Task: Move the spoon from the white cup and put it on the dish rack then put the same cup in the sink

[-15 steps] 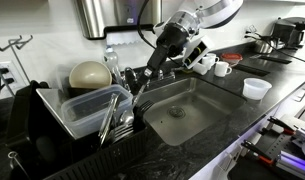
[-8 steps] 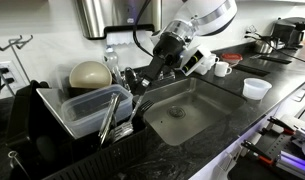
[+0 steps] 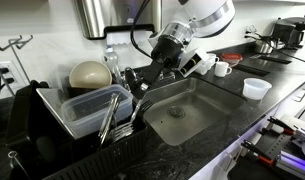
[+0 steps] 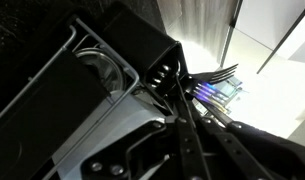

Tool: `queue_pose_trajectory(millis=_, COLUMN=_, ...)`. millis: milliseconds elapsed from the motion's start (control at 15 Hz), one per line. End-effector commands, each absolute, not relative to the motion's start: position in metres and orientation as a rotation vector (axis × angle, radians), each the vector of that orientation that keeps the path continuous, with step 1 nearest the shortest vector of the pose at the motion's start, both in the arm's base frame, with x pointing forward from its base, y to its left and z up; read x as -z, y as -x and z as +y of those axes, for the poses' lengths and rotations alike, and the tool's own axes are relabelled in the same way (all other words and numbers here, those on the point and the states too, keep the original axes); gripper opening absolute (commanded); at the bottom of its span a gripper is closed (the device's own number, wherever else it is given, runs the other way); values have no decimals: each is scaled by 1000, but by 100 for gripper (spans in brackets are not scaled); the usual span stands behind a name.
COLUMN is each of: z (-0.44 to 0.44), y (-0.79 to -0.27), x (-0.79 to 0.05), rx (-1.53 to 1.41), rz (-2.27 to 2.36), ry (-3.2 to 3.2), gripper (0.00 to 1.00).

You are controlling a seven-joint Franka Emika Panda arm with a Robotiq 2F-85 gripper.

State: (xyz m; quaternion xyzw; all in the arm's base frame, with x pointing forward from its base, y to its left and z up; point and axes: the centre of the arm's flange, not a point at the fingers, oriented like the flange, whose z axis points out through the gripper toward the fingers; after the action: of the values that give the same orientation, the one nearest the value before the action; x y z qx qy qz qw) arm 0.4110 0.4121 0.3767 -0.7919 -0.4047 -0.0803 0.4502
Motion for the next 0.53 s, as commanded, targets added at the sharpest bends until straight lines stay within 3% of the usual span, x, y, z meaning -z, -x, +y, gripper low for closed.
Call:
queue_pose_trajectory(millis=0, z=422, y=-417, x=-370, rx=222, rz=-1029, ry=1971, gripper=1)
queue_pose_trajectory(millis=133, z=425, y=-420, x=-368, rx=230, rz=-1029, ry=1975, gripper=6)
queue_pose_trajectory(millis=200, z=427, y=-421, x=-367, rx=227, rz=-1031, ry=1972, gripper=29)
queue_pose_trajectory(millis=333, z=430, y=-422, x=-367, rx=227, rz=-1031, ry=1968, gripper=32)
queue_pose_trajectory(millis=467, z=432, y=-423, x=-370, rx=234, rz=-1029, ry=1969, gripper=45)
